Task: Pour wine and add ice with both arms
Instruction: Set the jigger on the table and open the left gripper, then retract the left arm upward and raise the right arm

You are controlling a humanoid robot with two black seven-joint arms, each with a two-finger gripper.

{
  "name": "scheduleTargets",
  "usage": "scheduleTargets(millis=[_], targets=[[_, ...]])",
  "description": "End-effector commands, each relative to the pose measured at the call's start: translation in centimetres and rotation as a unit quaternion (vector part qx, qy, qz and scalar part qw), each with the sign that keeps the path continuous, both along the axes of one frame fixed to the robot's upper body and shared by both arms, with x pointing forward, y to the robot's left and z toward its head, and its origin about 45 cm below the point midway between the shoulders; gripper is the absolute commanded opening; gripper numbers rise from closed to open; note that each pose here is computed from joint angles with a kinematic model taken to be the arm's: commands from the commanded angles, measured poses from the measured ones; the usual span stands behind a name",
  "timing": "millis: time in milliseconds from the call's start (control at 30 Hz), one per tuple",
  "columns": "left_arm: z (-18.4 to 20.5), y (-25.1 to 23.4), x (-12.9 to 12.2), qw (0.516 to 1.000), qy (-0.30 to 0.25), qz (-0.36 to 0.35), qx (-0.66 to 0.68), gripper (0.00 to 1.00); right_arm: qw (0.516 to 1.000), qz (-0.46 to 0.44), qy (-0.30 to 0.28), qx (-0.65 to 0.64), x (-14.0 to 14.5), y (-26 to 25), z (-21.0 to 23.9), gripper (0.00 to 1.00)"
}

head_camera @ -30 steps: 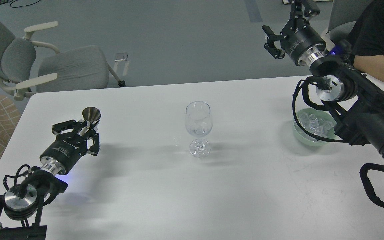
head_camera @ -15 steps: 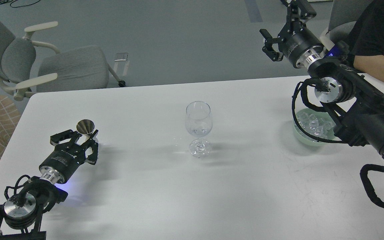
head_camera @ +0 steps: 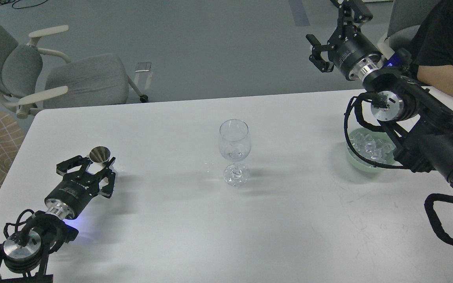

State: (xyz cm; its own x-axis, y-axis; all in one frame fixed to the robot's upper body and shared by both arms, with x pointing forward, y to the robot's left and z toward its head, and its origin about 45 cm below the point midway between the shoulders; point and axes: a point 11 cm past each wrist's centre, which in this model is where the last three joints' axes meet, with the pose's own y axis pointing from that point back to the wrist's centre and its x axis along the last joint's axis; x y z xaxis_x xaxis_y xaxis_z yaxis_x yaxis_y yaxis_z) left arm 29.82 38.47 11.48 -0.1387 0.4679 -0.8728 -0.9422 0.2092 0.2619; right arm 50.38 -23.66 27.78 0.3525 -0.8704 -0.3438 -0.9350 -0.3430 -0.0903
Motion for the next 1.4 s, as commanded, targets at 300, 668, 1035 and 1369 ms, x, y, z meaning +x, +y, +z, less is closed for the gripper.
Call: scheduleTargets(millis=[300, 668, 1035, 1369], targets=[[-0.4, 0.4, -0.5, 1.000, 0.005, 0.000, 0.004, 0.82, 1.000, 0.001, -0.001, 0.000, 0.0, 0.1, 0.1, 1.00], [-1.5, 1.3, -2.7, 1.000, 0.016, -0.002, 0.017, 0.98, 1.000, -0.002, -0.001, -0.001, 0.0, -0.2, 0.0, 1.00], [-0.6, 6.6, -6.7, 0.998, -0.012, 0.039, 0.054, 0.98, 1.000, -0.003, -0.001, -0.003, 0.0, -0.5, 0.1, 1.00], [5.5, 14.3, -6.9, 0.986, -0.046, 0.084, 0.135, 0.98, 1.000, 0.000, -0.008, -0.005, -0.1, -0.6, 0.6, 1.00]])
